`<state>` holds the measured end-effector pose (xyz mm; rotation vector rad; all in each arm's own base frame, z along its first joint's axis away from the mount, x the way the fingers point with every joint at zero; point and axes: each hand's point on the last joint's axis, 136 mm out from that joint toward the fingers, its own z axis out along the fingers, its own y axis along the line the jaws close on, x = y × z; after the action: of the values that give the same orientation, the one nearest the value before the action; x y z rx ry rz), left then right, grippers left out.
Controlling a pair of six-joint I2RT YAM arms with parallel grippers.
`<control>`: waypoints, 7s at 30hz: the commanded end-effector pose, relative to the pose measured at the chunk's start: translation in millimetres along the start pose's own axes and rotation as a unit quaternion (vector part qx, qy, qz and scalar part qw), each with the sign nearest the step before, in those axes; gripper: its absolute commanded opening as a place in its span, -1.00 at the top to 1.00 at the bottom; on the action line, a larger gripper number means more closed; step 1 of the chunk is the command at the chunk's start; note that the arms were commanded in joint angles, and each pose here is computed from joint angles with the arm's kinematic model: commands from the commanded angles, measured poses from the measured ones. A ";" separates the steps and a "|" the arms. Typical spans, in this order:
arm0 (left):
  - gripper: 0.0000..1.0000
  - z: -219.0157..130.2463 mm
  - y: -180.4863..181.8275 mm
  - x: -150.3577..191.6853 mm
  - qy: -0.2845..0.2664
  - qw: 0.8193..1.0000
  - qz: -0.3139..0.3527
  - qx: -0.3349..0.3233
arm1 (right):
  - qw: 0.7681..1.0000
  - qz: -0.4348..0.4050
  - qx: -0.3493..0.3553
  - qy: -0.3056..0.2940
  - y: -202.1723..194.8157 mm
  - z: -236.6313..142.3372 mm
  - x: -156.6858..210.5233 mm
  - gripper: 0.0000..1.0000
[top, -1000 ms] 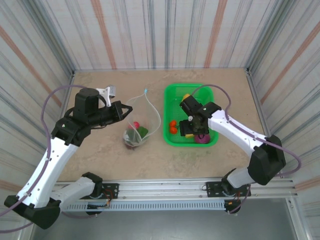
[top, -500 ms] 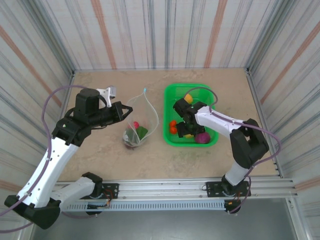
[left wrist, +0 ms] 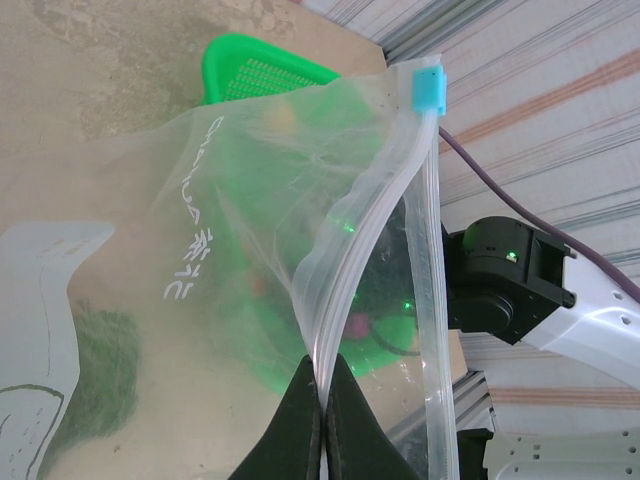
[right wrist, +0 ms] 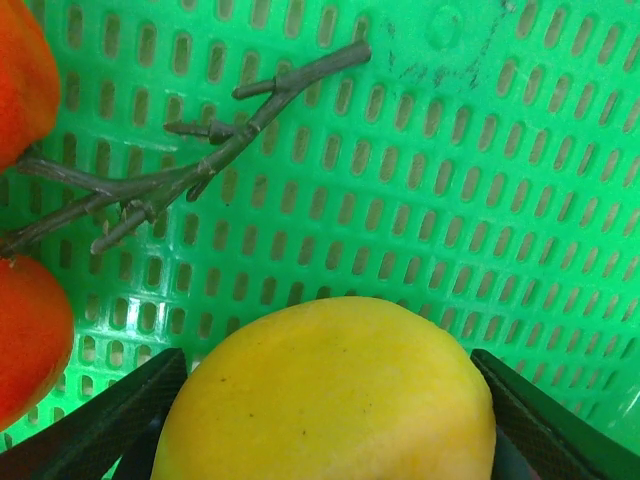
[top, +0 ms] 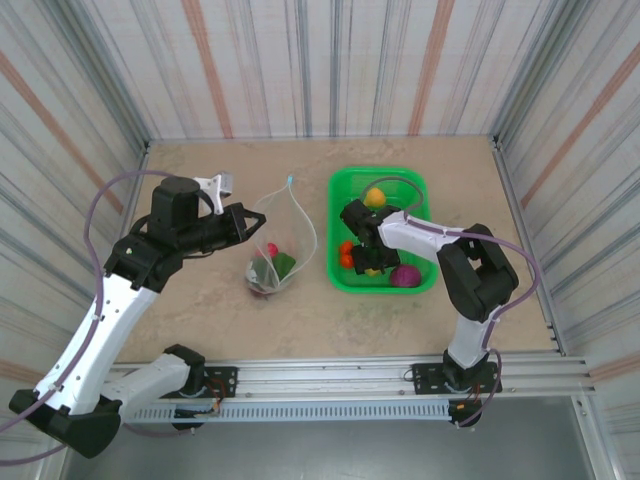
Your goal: Place the food in the zip-top bag and seal the zipper
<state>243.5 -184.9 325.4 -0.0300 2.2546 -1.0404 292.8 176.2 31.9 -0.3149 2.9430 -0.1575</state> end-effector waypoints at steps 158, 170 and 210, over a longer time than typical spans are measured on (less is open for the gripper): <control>1.00 8.0 0.6 -12.9 0.008 1.000 0.002 -0.025 | 0.940 0.166 -0.105 -0.278 -62.3 -128.4 -167.1 -0.02; 1.00 15.6 -2.3 -8.9 0.020 1.000 -0.022 -0.006 | 0.871 0.032 -0.277 -0.405 12.2 -300.4 -83.7 0.00; 1.00 -2.3 -11.3 -8.8 0.000 1.000 -0.008 0.008 | 0.896 -0.052 -0.307 -0.316 156.8 -269.1 -48.8 -0.46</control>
<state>248.2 -190.3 330.0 -0.0604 2.2877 -1.0674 261.1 365.0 258.8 -0.4984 2.2885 0.7212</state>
